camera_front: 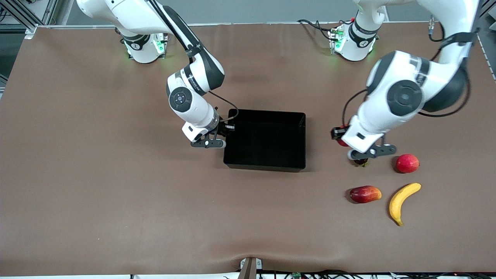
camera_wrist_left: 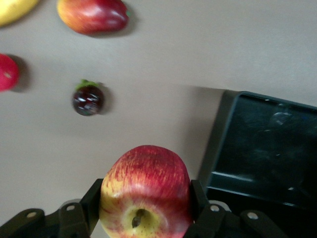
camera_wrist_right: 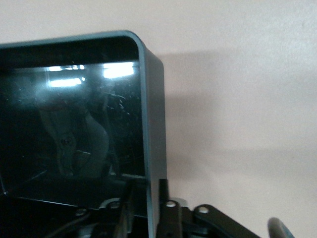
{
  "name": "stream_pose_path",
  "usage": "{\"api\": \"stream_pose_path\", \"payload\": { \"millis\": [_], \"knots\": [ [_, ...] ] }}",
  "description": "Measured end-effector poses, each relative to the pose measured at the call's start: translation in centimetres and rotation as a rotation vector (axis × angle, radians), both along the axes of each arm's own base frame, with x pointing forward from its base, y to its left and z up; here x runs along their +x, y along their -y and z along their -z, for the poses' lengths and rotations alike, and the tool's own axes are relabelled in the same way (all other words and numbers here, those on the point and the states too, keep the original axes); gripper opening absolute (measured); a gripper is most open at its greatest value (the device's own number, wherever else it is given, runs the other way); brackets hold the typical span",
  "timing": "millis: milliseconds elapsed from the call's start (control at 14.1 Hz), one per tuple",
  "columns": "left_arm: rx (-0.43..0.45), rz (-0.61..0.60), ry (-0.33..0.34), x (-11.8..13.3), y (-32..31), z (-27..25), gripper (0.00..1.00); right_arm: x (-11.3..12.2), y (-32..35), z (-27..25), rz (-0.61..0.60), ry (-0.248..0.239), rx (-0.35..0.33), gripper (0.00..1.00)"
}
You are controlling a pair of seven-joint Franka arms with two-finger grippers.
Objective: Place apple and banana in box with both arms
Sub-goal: 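Lower the apple into the box with the left gripper while the right gripper withdraws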
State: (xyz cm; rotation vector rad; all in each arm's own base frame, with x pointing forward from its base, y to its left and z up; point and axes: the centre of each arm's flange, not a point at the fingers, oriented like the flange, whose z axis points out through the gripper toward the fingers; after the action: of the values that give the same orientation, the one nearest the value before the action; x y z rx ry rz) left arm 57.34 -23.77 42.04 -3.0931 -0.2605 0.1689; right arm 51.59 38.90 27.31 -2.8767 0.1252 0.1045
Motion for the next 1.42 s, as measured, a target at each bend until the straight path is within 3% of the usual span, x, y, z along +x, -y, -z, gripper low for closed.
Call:
{"api": "stream_pose_path", "payload": {
  "millis": [213,425,496,638,922,1134,1418],
  "knots": [
    [-0.022,-0.071,0.022,-3.3,5.8,2.8,0.74,1.1,0.3,-2.2,0.003,-0.008,0.007,0.63],
    [-0.022,-0.117,0.042,-6.1,10.9,5.7,0.74,4.6,3.4,-8.7,0.000,-0.105,0.002,0.93],
    [-0.013,-0.127,0.045,-6.7,12.1,6.9,0.74,5.9,5.1,-11.1,0.003,-0.114,-0.001,1.00],
    [0.015,-0.148,0.054,-7.2,13.5,9.9,0.74,8.2,8.7,-14.6,0.029,-0.124,-0.008,1.00],
    [0.076,-0.180,0.045,-7.8,14.4,16.4,0.74,10.9,16.2,-19.4,0.086,-0.190,-0.021,1.00],
    [0.068,-0.205,0.024,-7.9,14.6,19.5,0.74,11.5,20.5,-22.3,0.119,-0.187,-0.058,1.00],
    [0.073,-0.215,0.000,-8.0,14.5,21.1,0.74,10.2,23.8,-25.5,0.125,-0.189,-0.142,1.00]
  ]
}}
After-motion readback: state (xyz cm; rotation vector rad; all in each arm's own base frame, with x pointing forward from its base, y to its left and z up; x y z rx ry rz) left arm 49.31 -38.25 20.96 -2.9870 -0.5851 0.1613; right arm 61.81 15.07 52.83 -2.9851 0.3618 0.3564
